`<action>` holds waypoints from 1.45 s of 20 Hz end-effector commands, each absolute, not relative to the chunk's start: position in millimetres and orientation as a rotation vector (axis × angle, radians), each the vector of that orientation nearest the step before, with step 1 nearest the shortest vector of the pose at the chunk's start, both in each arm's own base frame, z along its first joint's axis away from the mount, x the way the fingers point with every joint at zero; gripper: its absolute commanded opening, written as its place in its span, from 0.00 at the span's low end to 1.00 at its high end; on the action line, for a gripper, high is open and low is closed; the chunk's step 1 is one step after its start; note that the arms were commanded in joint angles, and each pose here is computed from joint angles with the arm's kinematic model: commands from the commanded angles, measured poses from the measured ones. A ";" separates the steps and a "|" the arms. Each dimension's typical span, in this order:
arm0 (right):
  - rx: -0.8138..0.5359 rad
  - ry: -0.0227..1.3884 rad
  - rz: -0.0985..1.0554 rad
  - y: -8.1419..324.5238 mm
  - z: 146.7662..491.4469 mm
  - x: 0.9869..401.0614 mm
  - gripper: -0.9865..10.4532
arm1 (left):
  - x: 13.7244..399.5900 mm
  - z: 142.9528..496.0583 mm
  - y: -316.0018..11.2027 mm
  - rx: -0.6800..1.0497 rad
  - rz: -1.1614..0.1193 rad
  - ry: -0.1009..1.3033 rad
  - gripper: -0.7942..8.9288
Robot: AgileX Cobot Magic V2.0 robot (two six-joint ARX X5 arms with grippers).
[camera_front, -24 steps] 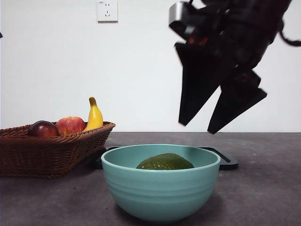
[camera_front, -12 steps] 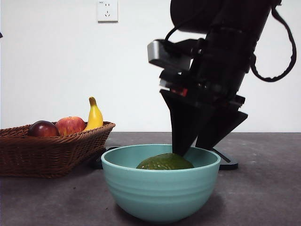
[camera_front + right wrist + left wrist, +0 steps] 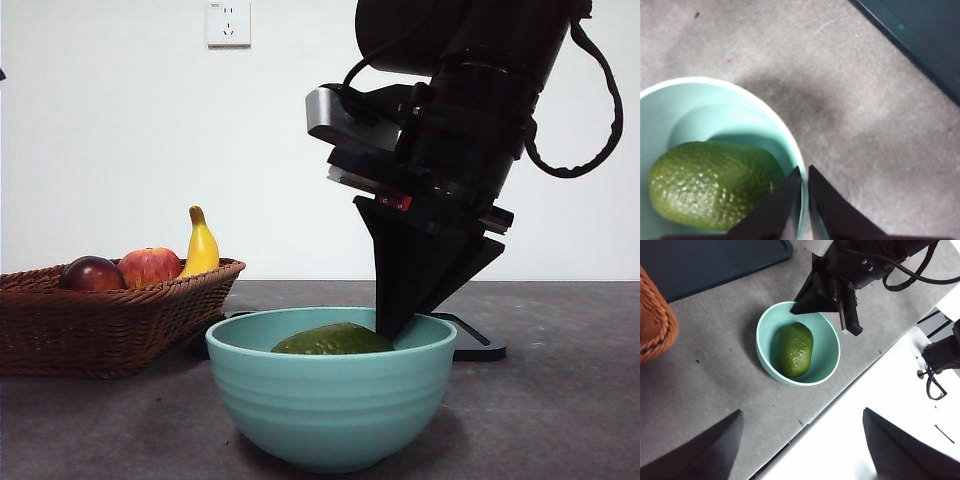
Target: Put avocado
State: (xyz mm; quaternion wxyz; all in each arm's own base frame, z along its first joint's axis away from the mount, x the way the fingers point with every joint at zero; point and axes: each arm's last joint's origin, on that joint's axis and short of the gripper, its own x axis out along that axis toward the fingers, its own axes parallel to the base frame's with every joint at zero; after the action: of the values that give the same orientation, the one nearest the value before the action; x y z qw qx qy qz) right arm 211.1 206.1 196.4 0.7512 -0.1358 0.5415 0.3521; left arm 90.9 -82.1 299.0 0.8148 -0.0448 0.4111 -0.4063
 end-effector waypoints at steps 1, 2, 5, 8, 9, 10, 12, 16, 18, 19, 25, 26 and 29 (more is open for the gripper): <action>-0.267 1.183 0.775 213.6 205.4 213.8 0.10 | 91.1 301.4 -83.4 -0.093 -0.878 0.869 0.47; -0.262 1.176 0.778 215.2 210.8 215.3 0.10 | 91.1 301.4 -83.4 -0.093 -0.878 0.869 0.47; -0.235 1.136 0.763 216.8 235.3 226.3 0.10 | 91.1 301.5 -83.3 -0.093 -0.878 0.869 0.47; -0.193 1.077 0.711 208.6 258.9 245.5 0.10 | 91.1 301.4 -83.4 -0.093 -0.878 0.869 0.47; -0.178 1.062 0.689 204.5 264.6 252.9 0.10 | 91.1 301.4 -83.4 -0.093 -0.878 0.869 0.47; -0.157 1.047 0.667 199.6 271.0 262.2 0.10 | 91.1 301.4 -83.4 -0.093 -0.878 0.869 0.47; -0.126 1.033 0.620 190.4 279.0 283.1 0.10 | 91.1 301.4 -83.4 -0.093 -0.878 0.869 0.47; -0.091 1.026 0.554 181.2 283.6 325.9 0.10 | 91.1 301.4 -83.4 -0.093 -0.878 0.869 0.47; -0.071 1.028 0.545 181.0 279.6 345.5 0.10 | 91.1 301.4 -83.4 -0.093 -0.878 0.869 0.47; -0.064 1.035 0.546 181.9 276.0 352.9 0.10 | 91.1 301.4 -83.4 -0.093 -0.878 0.869 0.47; -0.064 1.090 0.523 189.2 241.0 381.0 0.10 | 91.1 301.3 -83.3 -0.093 -0.878 0.870 0.47; -0.066 1.097 0.520 190.2 235.2 383.6 0.10 | 91.1 301.4 -83.3 -0.093 -0.878 0.869 0.47; -0.070 1.119 0.514 191.7 223.8 387.5 0.10 | 91.0 301.2 -83.3 -0.093 -0.877 0.871 0.47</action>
State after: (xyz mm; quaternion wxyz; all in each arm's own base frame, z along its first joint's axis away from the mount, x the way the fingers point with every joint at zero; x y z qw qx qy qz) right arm 382.4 187.2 223.2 0.8115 -0.0345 0.5329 0.2375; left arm 90.8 -82.0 298.9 0.8145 -0.0446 0.4122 -0.4059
